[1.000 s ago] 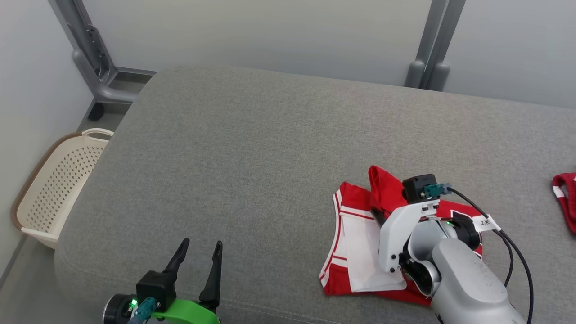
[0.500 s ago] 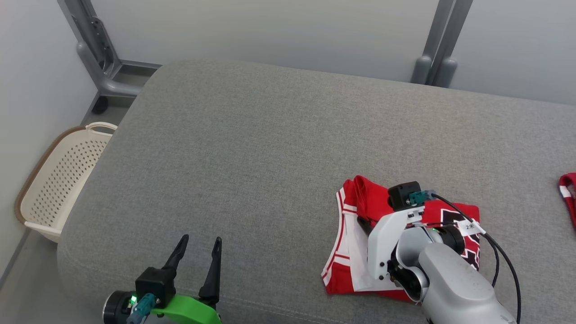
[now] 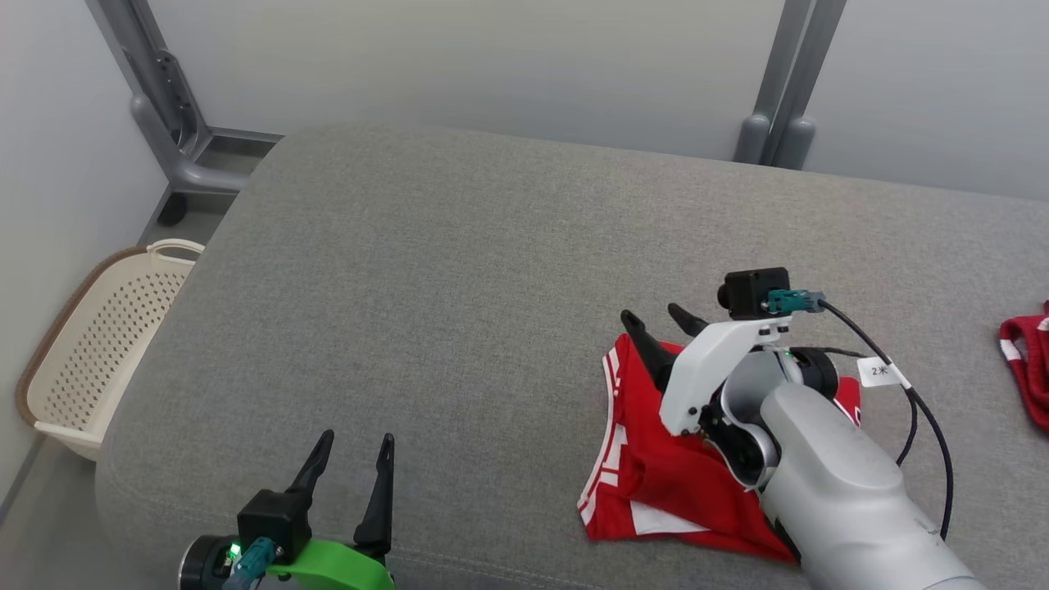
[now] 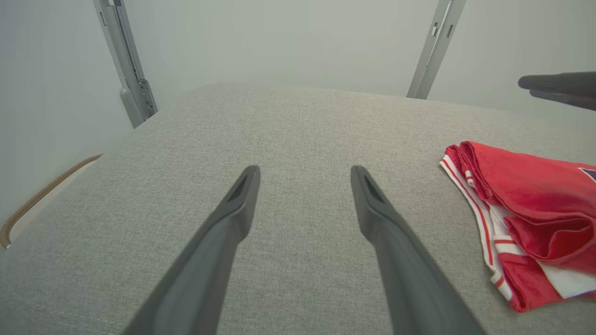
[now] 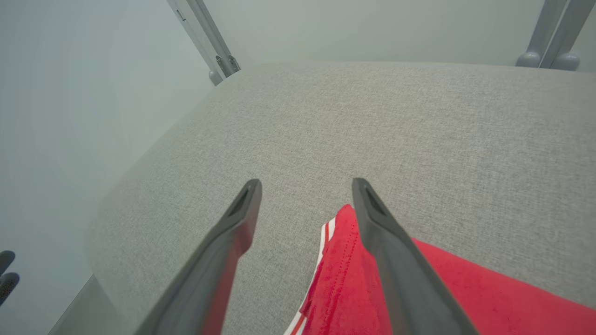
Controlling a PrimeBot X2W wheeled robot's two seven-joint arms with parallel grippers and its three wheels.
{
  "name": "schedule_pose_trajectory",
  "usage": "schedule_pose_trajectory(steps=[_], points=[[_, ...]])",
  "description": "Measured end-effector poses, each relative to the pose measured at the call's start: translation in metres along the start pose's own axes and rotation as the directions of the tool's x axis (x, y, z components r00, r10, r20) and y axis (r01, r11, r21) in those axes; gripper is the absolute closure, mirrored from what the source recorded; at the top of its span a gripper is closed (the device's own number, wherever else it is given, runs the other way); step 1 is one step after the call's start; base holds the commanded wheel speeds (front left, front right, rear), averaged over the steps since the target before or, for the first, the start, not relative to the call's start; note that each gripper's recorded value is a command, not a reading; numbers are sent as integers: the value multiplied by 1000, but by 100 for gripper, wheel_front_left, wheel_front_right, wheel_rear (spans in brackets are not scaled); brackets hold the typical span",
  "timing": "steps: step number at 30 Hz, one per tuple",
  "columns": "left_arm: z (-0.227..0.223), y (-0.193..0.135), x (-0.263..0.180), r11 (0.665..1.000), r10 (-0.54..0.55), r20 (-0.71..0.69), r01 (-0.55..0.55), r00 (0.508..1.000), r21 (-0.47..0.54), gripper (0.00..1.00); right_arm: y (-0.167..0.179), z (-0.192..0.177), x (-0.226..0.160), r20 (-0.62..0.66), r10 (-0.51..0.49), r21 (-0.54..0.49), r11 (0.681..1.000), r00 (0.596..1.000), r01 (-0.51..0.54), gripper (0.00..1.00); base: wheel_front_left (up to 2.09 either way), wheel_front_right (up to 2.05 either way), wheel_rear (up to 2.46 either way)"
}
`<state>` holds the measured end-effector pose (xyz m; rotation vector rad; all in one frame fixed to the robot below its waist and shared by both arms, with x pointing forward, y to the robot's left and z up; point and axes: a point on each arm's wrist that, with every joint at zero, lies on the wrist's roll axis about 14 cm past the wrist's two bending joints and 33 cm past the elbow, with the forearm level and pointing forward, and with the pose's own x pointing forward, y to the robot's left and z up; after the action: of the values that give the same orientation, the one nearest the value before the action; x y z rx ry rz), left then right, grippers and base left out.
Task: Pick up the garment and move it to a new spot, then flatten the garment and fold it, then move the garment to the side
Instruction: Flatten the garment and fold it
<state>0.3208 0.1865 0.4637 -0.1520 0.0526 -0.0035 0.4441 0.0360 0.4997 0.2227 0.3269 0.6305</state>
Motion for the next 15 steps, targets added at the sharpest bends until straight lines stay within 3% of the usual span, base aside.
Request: schedule_pose_trajectory(steps=[5, 10, 12, 13, 14, 15], points=[[0, -4, -2, 1000, -10, 4, 10, 1000, -1, 0, -28, 15, -9, 49, -90, -61, 994, 995, 93, 0, 0, 0, 0], [1, -8, -2, 1000, -21, 9, 21, 1000, -1, 0, -66, 16, -29, 58, -213, -137, 966, 975, 219, 0, 0, 0, 0], [3, -10, -1, 1000, -28, 16, 28, 999, 0, 0, -78, 9, -40, 50, -255, -155, 953, 966, 260, 32, 0, 0, 0], [4, -11, -1, 1000, -30, 18, 30, 999, 0, 0, -83, 5, -45, 40, -272, -161, 948, 961, 275, 56, 0, 0, 0], [4, -12, 0, 999, -34, 20, 34, 999, 0, 0, -86, 1, -50, 31, -286, -169, 943, 958, 287, 89, 0, 0, 0], [5, -13, 0, 999, -37, 20, 37, 999, 0, 0, -89, -3, -55, 24, -297, -181, 938, 955, 296, 100, 0, 0, 0]])
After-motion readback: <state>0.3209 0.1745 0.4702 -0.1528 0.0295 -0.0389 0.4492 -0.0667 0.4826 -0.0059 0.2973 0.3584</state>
